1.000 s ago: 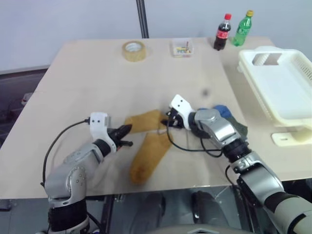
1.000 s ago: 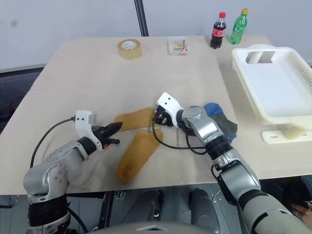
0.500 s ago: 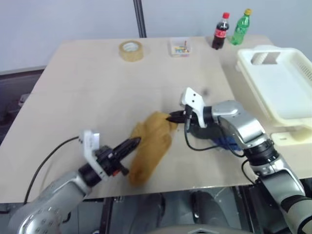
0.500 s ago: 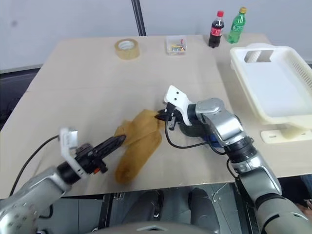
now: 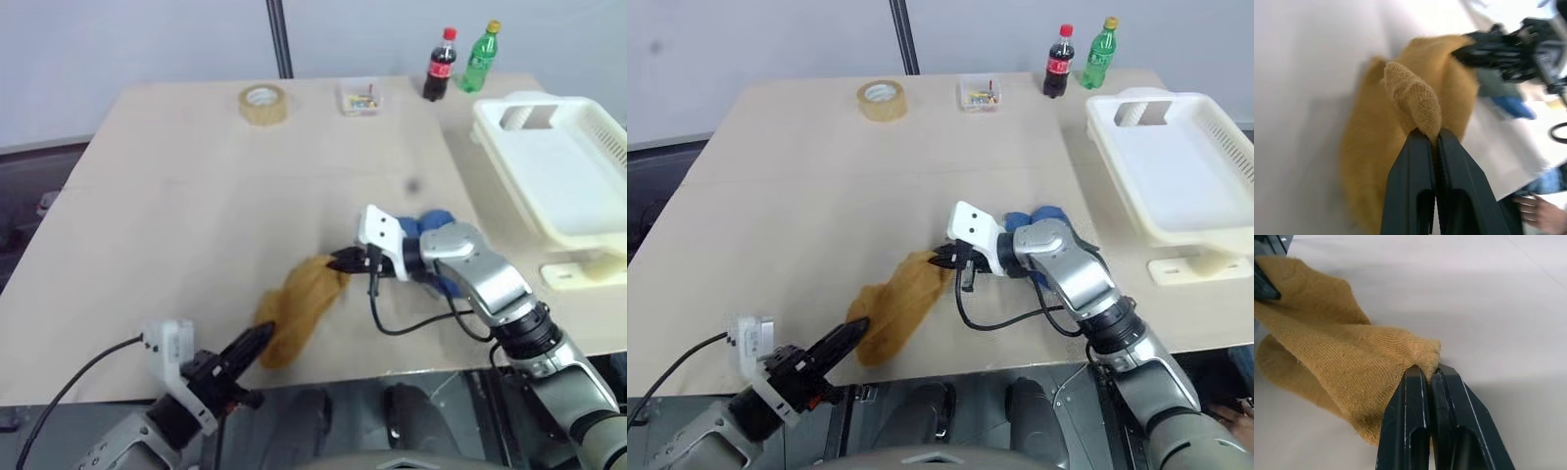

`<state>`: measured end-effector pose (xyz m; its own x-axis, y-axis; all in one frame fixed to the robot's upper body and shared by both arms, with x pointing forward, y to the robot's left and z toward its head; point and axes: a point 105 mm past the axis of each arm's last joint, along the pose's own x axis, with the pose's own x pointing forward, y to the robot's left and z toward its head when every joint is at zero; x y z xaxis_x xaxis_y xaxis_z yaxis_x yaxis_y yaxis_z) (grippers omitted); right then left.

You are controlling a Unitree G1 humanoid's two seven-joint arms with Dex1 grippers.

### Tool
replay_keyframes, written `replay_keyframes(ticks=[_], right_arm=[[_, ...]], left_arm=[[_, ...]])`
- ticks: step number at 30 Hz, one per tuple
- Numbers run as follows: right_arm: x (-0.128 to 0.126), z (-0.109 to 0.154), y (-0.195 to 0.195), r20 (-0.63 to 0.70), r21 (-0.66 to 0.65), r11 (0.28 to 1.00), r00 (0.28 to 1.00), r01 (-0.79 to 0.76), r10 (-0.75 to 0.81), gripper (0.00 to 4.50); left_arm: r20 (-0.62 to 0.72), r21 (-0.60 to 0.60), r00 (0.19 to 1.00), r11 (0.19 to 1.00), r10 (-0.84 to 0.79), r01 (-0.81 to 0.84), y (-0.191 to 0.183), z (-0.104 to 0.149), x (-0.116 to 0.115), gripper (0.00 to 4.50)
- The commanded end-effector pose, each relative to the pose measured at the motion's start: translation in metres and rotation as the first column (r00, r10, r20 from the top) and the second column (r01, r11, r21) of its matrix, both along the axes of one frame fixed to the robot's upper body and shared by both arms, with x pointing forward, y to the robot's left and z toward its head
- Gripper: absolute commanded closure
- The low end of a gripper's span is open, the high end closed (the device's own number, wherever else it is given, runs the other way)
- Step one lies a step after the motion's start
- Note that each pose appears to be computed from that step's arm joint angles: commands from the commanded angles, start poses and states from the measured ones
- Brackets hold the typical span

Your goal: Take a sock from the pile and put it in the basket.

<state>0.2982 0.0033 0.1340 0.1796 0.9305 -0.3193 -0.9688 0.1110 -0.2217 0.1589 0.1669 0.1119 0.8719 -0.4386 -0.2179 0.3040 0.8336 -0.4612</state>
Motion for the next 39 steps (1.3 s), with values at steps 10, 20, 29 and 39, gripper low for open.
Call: replay_keyframes(ticks=[10,20,29,39], right_arm=[[0.027,-0.057,-0.012,0.053,-0.176,0.983,0.997,0.062,-0.053,4.45],[0.023,-0.048,-0.057,-0.031,-0.207,0.927,0.945,0.311,-0.324,4.45],[0.017,-0.033,-0.052,-0.045,-0.105,0.876,0.878,0.470,-0.477,4.45],[0.011,0.023,-0.032,0.019,0.103,0.916,0.920,0.389,-0.393,4.45]], left_arm=[[-0.069,0.040,0.997,0.999,0.024,-0.022,-0.011,-0.050,0.015,4.50],[-0.078,0.251,0.965,0.932,-0.251,0.263,0.038,-0.052,0.074,4.50],[-0.083,0.383,0.862,0.782,-0.501,0.491,0.043,-0.030,0.150,4.50],[0.105,0.275,0.873,0.857,-0.477,0.435,0.043,0.037,0.128,4.50]])
